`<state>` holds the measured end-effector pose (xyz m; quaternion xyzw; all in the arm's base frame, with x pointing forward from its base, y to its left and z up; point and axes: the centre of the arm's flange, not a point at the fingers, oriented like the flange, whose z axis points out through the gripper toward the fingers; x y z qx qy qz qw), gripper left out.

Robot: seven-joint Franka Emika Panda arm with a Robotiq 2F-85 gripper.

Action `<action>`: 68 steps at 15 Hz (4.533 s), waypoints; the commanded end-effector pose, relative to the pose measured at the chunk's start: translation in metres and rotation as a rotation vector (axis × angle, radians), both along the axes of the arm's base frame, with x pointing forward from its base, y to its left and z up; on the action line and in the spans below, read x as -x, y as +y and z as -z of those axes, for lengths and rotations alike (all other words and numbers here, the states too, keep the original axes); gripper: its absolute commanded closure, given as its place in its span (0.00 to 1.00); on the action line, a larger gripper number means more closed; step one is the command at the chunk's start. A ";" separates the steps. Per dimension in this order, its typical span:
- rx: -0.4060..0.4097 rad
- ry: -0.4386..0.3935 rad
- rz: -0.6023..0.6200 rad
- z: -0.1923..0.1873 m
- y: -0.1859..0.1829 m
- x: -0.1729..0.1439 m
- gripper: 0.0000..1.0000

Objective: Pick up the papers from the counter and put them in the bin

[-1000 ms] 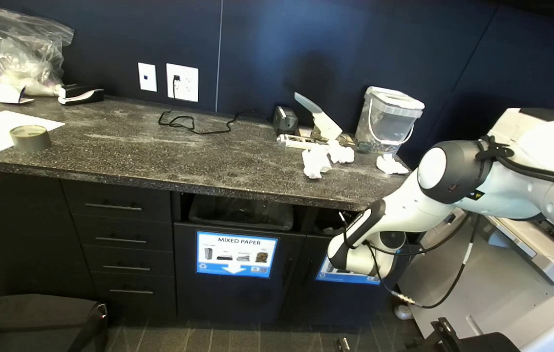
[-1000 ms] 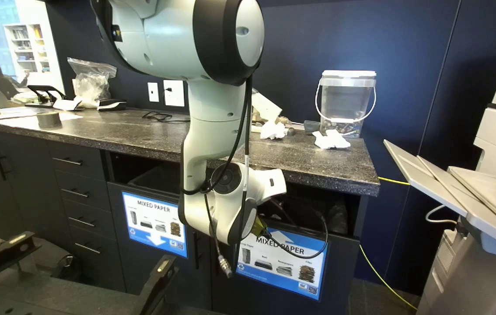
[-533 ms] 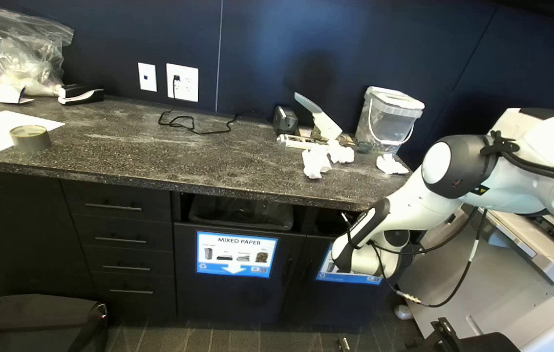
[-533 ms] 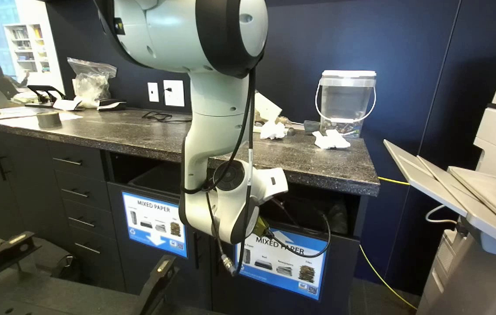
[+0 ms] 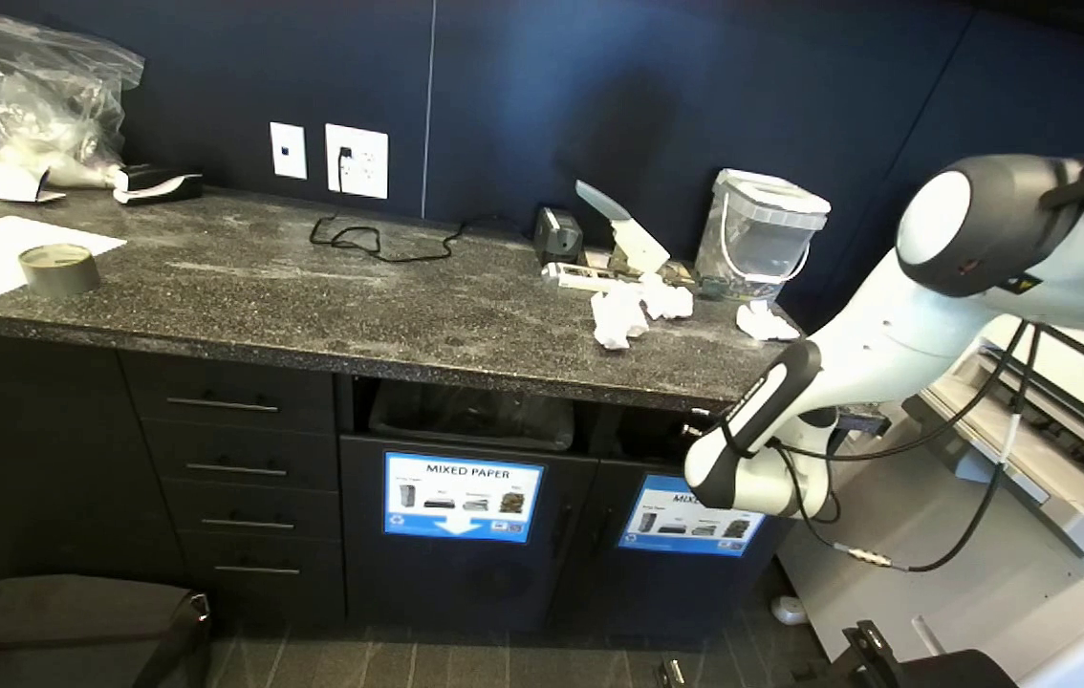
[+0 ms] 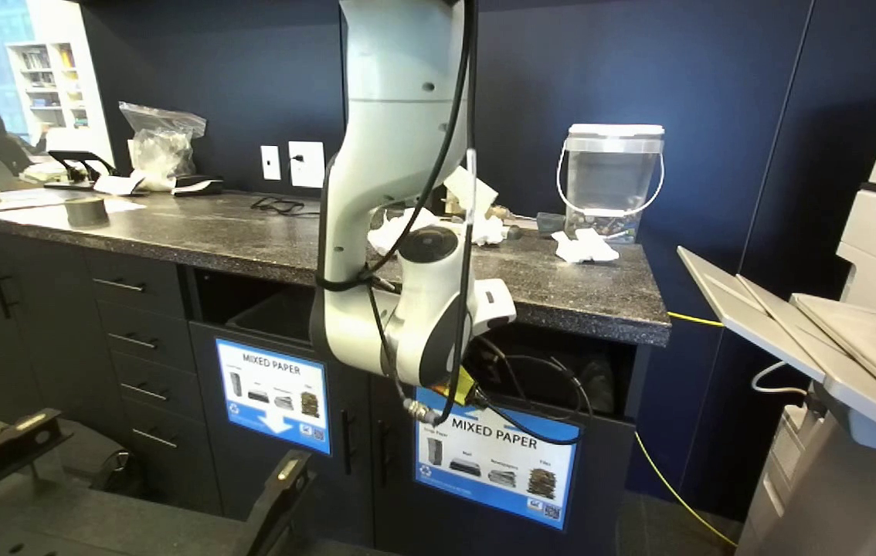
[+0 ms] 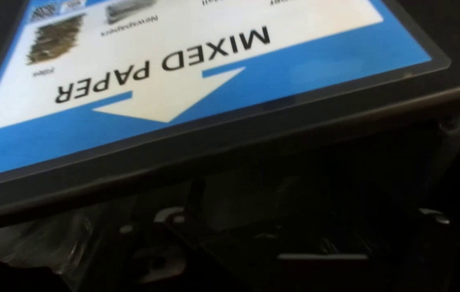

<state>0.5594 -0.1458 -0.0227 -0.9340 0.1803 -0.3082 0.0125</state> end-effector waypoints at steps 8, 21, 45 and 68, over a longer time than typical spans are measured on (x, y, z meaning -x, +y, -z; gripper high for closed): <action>0.074 0.374 -0.175 -0.182 -0.012 0.023 0.00; 0.125 0.168 -0.104 -0.304 -0.097 -0.131 0.00; 0.120 0.222 -0.357 -0.218 -0.220 -0.241 0.00; 0.181 0.289 -0.464 -0.192 -0.209 -0.248 0.86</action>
